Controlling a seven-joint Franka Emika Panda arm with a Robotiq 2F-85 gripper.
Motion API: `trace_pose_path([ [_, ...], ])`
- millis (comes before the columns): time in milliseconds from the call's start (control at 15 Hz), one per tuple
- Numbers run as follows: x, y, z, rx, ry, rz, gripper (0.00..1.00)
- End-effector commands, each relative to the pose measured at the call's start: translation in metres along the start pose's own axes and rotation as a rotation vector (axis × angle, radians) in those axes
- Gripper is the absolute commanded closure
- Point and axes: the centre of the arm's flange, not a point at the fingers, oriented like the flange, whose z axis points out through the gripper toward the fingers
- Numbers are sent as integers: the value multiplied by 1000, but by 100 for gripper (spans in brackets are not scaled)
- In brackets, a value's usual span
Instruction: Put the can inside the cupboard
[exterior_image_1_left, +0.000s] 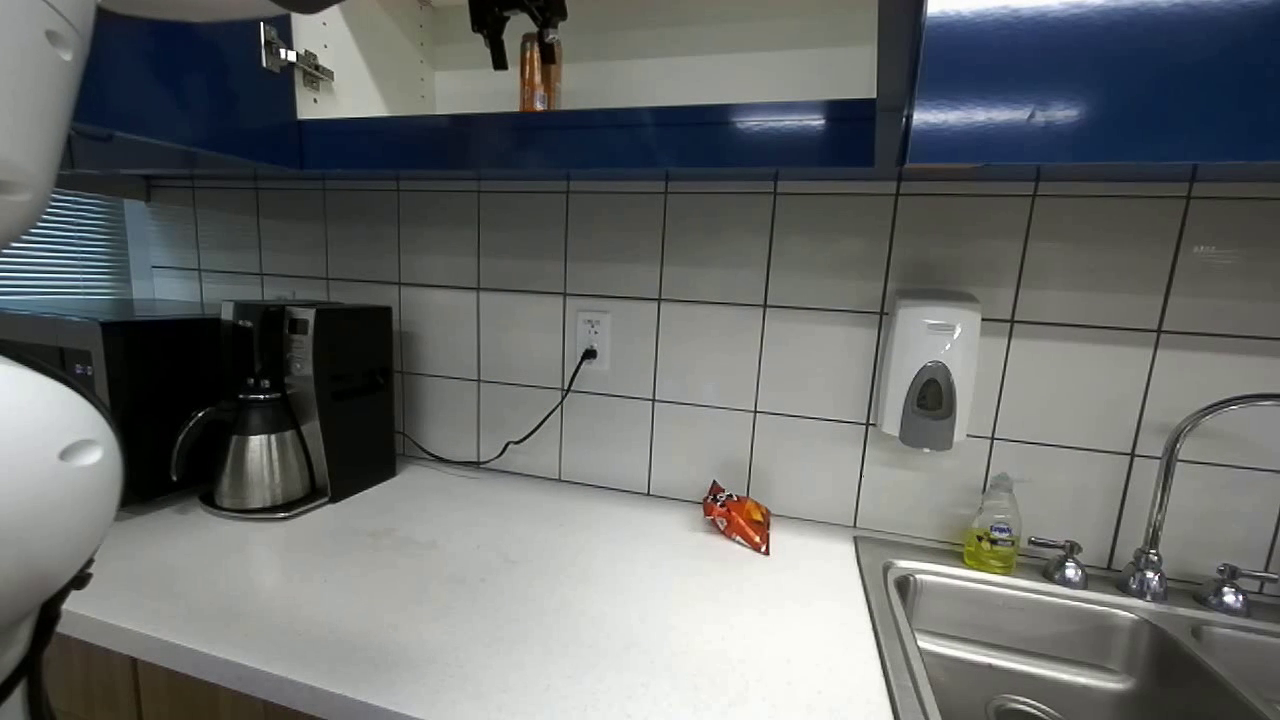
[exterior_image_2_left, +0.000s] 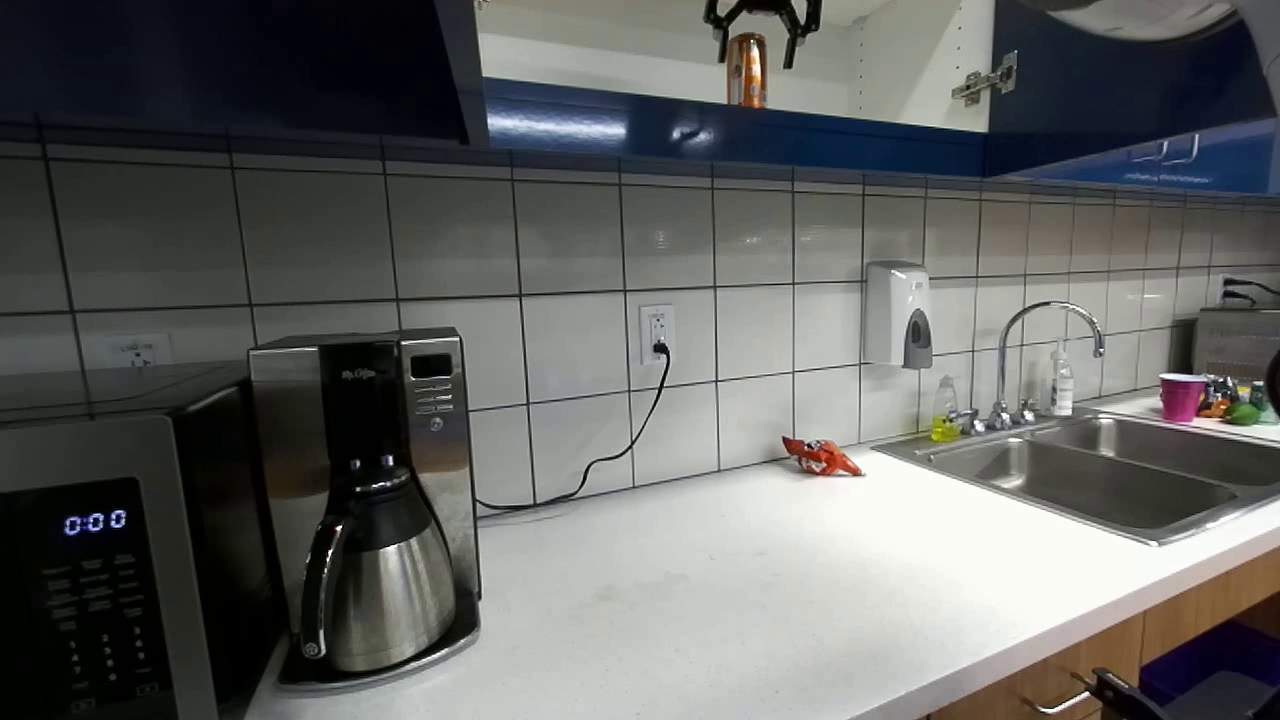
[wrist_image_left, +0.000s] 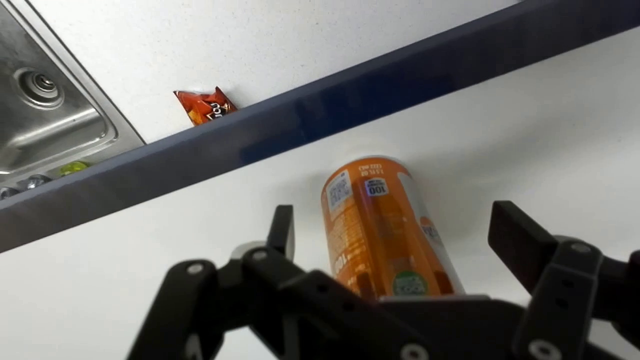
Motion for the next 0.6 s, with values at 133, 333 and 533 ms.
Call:
trace_pose_path([
  [133,-63,21,-12,-8,-20,-7,0],
  [333,-86,25,-17,-11,-37,-17,0],
  [533,-108,26,-17,-12,-61,-30,0],
])
